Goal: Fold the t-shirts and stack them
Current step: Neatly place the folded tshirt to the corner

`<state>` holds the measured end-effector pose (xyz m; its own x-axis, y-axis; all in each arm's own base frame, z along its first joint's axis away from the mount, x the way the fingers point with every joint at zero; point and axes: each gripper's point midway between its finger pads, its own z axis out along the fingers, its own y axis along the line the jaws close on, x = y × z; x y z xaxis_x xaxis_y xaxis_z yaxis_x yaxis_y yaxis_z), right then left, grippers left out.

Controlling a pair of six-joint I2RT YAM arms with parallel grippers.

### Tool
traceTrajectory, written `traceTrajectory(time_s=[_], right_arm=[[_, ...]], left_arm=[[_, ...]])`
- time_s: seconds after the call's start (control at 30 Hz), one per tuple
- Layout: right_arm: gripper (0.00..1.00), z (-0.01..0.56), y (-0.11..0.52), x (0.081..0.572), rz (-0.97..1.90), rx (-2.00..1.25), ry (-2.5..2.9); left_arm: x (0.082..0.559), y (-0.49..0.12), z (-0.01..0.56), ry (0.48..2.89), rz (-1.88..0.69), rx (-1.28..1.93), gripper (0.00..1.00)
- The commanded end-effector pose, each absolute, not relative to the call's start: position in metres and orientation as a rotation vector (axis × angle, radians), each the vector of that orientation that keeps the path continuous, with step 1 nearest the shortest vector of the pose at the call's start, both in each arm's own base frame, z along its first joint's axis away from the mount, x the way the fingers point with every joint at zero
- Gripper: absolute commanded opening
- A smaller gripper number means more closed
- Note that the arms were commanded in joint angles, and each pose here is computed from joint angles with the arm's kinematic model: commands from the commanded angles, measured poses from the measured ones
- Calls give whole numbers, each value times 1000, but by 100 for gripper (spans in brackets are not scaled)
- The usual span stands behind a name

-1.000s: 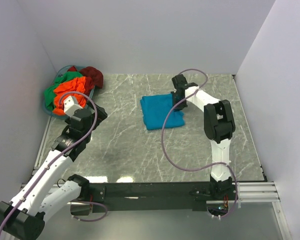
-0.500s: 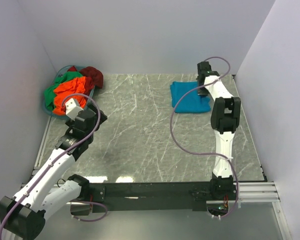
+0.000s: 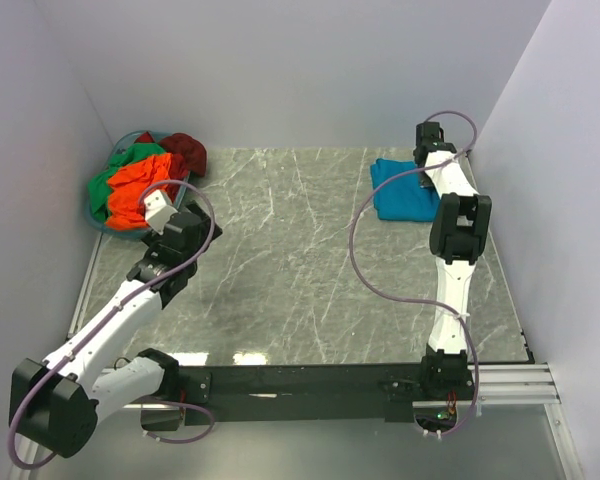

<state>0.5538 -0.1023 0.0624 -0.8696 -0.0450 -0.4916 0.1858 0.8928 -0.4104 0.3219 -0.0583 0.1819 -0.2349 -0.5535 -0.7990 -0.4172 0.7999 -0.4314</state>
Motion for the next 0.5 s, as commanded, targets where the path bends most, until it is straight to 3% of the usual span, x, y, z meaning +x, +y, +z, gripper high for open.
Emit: traceTrajectory(time_s=[0.0, 0.3, 0.33, 0.4, 0.47], right_arm=[[0, 76, -129, 567, -726, 108, 2482], [1, 70, -139, 572, -742, 150, 2466], [4, 70, -139, 572, -742, 158, 2464], [19, 70, -139, 570, -739, 173, 2463], [39, 76, -140, 569, -747, 197, 2449]], left_arm=[[333, -63, 204, 1807, -192, -725, 99], [336, -66, 207, 1815, -199, -712, 99], [336, -68, 206, 1824, -202, -704, 99], [337, -67, 207, 1840, -186, -698, 100], [338, -66, 205, 1852, -166, -709, 99]])
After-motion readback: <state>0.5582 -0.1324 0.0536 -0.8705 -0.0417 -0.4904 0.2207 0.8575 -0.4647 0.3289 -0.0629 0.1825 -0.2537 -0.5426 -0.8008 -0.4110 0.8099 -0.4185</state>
